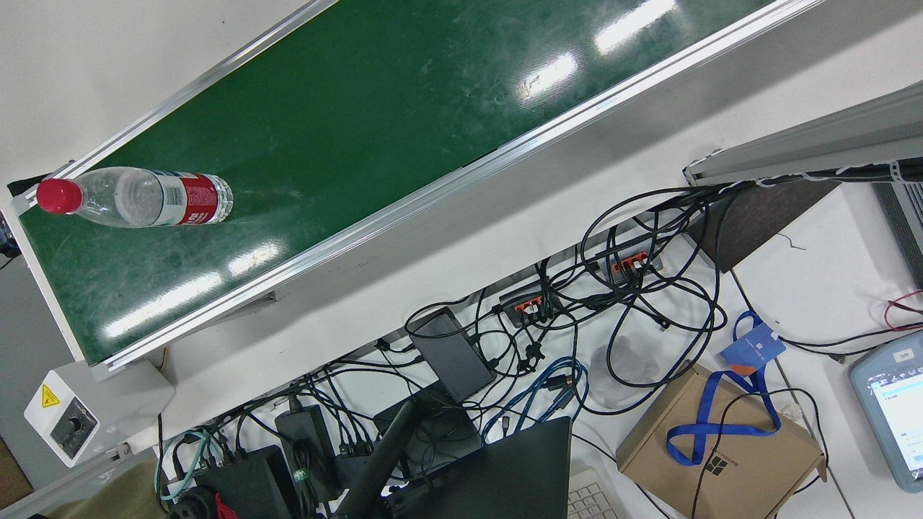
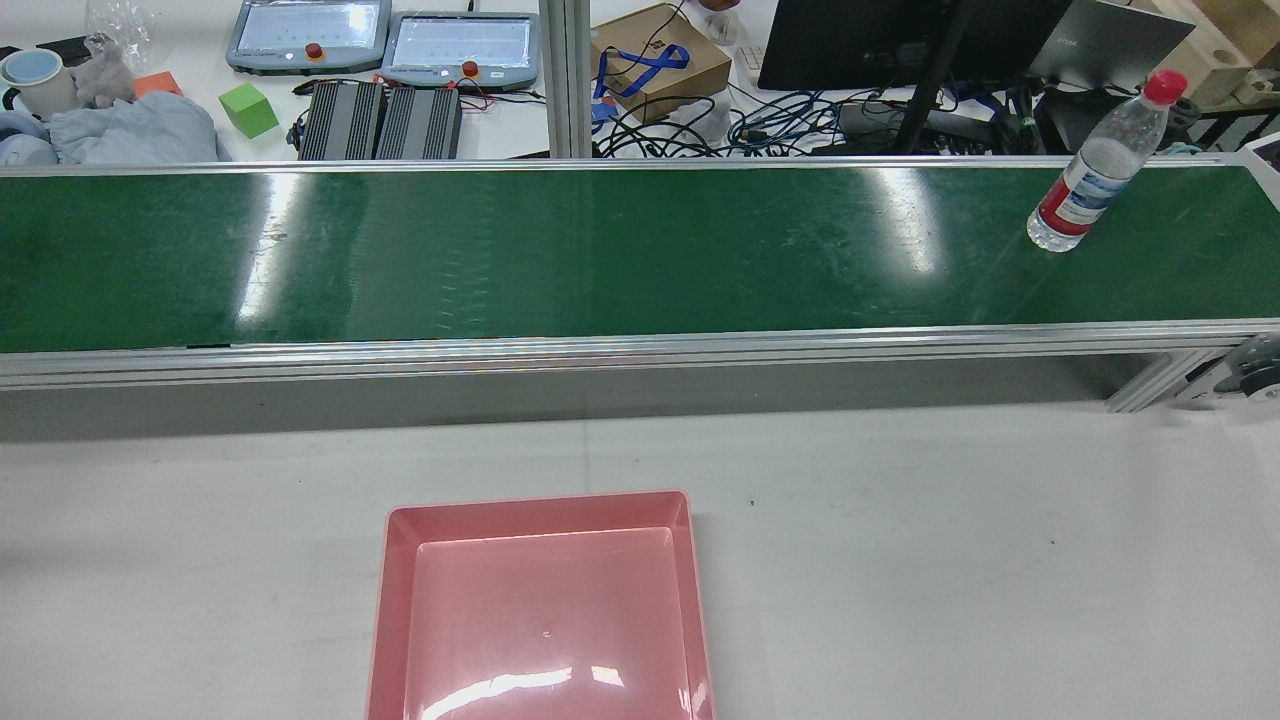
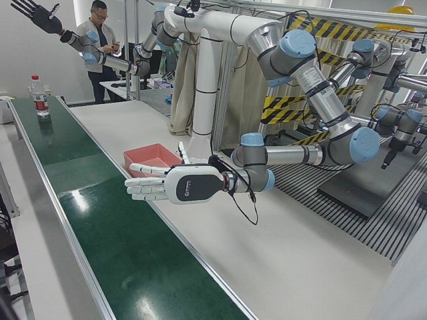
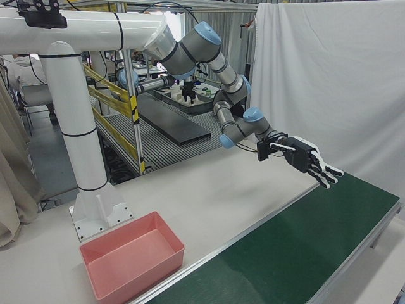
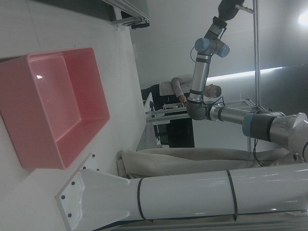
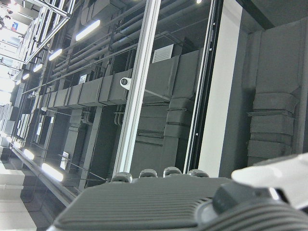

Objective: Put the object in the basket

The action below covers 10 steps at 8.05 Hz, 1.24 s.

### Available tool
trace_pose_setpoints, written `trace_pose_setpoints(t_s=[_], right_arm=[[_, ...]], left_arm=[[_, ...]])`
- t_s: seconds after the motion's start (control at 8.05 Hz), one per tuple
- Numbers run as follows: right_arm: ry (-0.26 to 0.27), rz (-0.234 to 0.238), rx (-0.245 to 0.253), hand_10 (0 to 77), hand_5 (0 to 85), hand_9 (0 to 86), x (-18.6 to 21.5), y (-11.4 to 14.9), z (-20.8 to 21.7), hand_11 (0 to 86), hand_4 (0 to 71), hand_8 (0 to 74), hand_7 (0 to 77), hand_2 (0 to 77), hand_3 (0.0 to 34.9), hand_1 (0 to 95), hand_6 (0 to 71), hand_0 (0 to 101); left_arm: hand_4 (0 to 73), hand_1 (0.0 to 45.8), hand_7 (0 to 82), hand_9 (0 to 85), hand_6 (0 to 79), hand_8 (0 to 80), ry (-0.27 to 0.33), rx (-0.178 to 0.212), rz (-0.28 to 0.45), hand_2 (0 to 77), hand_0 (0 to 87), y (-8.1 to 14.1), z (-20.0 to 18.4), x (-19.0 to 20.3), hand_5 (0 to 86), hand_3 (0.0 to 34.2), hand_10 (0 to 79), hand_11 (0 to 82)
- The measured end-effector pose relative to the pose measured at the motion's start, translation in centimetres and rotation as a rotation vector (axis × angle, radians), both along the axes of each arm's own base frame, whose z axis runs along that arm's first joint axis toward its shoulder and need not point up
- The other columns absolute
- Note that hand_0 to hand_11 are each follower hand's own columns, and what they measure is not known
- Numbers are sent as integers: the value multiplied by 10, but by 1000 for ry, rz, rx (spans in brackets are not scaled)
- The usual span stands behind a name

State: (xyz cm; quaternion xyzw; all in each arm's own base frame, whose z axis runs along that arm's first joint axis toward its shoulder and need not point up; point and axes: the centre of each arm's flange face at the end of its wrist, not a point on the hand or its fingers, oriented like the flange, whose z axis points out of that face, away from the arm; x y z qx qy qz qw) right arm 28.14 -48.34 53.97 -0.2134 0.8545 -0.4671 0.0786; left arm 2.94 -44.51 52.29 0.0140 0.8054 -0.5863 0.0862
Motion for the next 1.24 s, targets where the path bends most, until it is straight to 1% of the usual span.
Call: trace_pose_setpoints(t_s=[0.75, 0.87, 1.12, 1.24], right_arm=[[1, 0, 2, 5, 0, 0, 0, 0, -1, 0, 5, 0, 5, 11, 1, 0, 0, 3], [2, 0, 2, 5, 0, 0, 0, 0, -2, 0, 5, 0, 5, 11, 1, 0, 0, 3], [5, 4, 5, 5, 0, 0, 1, 1, -4, 0, 5, 0, 5, 5, 1, 0, 0, 3], [6, 6, 6, 0, 0, 0, 2, 2, -4, 0, 5, 0, 5, 5, 1, 0, 0, 3]], left_arm=[[213, 49, 5, 65, 0, 38, 3, 3, -2, 16, 447, 1, -3, -1, 125, 0, 60, 104], [218, 71, 5, 76, 0, 33, 5, 7, -2, 16, 461, 2, -7, -2, 131, 0, 60, 104], [218, 71, 5, 76, 0, 38, 9, 16, -3, 16, 462, 6, -17, -4, 131, 0, 60, 104], [218, 82, 5, 76, 0, 33, 10, 21, -2, 16, 460, 7, -20, -4, 131, 0, 60, 104]])
